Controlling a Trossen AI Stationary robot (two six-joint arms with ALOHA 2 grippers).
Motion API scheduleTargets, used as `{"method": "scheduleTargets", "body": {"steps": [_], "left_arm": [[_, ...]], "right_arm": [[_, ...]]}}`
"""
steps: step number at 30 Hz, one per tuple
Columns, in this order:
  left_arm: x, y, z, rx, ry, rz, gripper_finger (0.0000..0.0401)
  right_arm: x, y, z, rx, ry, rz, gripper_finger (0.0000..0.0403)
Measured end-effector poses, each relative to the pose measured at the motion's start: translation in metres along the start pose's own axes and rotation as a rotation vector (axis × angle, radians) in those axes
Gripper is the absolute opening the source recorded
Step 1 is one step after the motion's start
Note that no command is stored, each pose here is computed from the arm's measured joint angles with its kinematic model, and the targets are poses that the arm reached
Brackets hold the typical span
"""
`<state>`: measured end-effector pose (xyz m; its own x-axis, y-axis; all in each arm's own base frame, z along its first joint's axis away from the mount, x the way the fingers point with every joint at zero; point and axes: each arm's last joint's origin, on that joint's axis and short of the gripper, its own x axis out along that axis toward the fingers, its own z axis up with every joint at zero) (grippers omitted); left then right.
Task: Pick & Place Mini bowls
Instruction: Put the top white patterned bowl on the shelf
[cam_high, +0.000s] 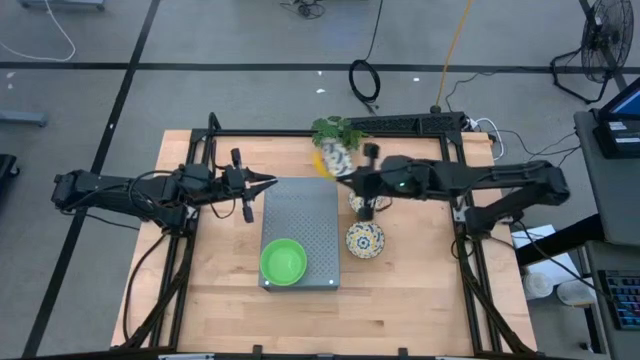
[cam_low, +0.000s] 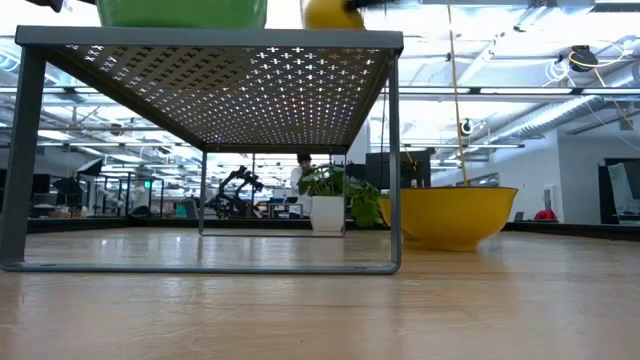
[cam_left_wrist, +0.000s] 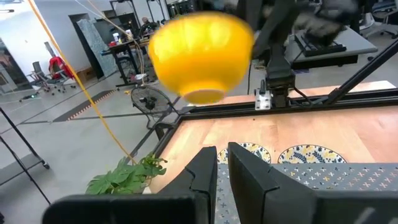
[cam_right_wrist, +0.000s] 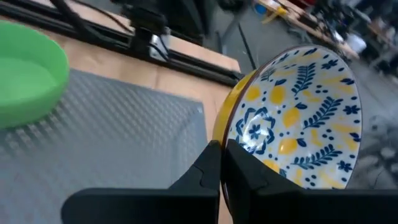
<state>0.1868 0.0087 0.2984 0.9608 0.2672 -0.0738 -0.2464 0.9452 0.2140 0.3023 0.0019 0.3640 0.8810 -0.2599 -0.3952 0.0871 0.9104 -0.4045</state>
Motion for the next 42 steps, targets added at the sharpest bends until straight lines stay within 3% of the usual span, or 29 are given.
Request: {"method": "scheduleTargets", "body": {"steps": [5,9,18,29,42], "left_arm": [[0.001,0.000,-0.001,-0.004,0.014,-0.003,0.0047],[0.001,-0.001,-0.004,-0.012,0.037,-0.007,0.0047],[0.001,-0.001,-0.004,-0.011,0.040,-0.008,0.0047],[0.001,-0.001,-0.004,-0.011,0.040,-0.008,0.0047],[0.001,-0.001,-0.004,-0.014,0.041,-0.008,0.0047]], "right_arm": [[0.027,0.019,0.040,-0.140,0.087,0.045,0.0000],[0.049,0.030,0.050,-0.205,0.204,0.097,0.0000],[0.079,0.048,0.032,-0.273,0.434,0.156,0.0000],[0.084,0.066,0.015,-0.236,0.483,0.237,0.0000],[0.085,0.076,0.004,-0.253,0.512,0.241,0.0000]]}}
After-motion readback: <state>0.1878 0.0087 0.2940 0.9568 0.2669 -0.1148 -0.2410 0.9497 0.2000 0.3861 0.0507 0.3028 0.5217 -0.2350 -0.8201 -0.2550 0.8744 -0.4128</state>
